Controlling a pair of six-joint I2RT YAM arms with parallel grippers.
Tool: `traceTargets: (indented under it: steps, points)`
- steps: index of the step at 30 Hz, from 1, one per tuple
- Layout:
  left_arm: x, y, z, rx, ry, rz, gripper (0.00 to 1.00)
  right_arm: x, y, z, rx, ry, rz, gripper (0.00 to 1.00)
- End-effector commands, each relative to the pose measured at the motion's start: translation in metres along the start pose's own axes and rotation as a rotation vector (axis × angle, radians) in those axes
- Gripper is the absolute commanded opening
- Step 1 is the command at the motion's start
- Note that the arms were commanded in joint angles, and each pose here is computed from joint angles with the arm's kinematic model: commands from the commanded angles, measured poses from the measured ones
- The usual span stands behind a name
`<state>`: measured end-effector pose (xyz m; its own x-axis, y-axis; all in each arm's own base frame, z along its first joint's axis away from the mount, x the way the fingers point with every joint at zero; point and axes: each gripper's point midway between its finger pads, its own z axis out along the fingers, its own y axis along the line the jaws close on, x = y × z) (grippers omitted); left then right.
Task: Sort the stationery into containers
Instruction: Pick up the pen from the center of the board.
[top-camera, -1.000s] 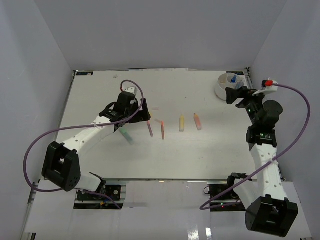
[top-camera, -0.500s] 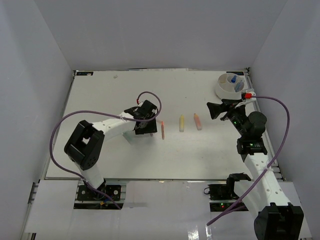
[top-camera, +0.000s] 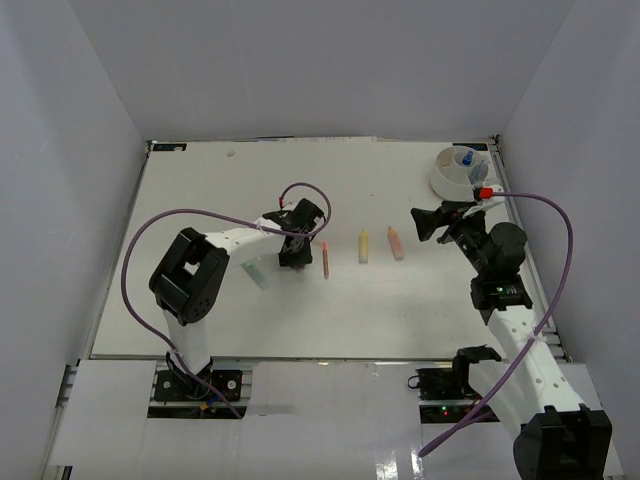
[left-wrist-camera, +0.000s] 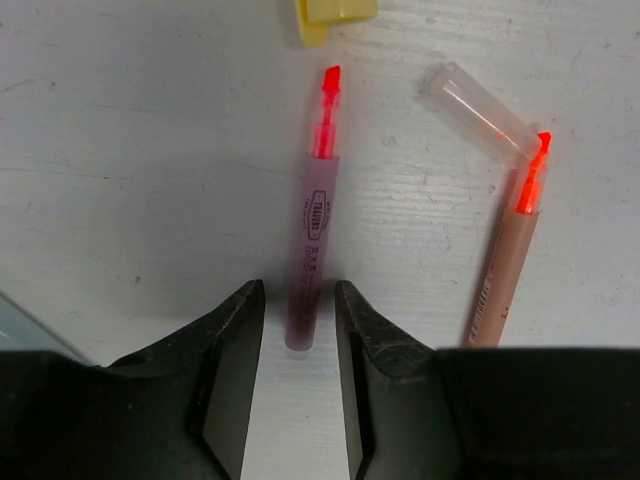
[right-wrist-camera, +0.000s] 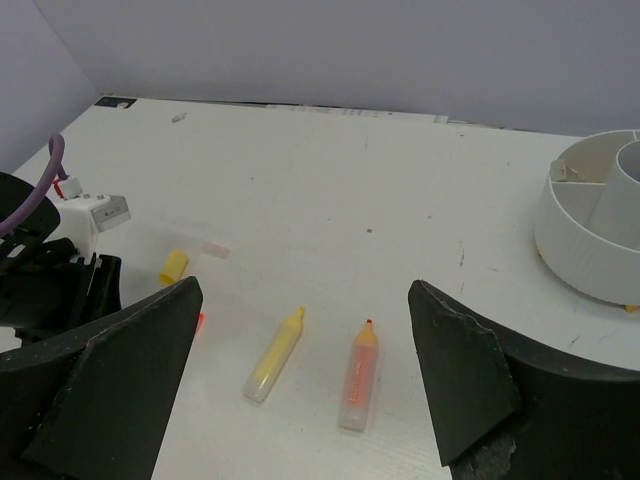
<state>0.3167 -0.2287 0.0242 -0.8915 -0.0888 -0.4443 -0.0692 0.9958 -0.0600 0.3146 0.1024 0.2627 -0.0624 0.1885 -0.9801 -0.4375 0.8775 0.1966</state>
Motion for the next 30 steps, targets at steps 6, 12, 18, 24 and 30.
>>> traceTargets:
  steps: [6,12,18,24,30]
  points:
    - [0.002,-0.001,-0.002,-0.005,0.002,-0.026,0.27,-0.01,-0.001,0.004,0.001,-0.007,-0.046,0.9]
    - [-0.003,0.002,-0.02,0.036,-0.042,-0.03,0.07,-0.005,0.017,0.008,-0.112,0.031,-0.047,0.9]
    - [-0.042,-0.018,-0.078,0.274,-0.27,0.079,0.05,-0.006,0.066,0.017,-0.308,0.102,0.012,0.96]
    - [-0.078,-0.048,-0.173,0.617,-0.631,0.293,0.01,-0.019,0.145,0.032,-0.502,0.128,0.085,1.0]
    - [-0.083,-0.059,-0.241,0.81,-0.846,0.449,0.0,-0.022,0.191,0.047,-0.59,0.151,0.141,0.9]
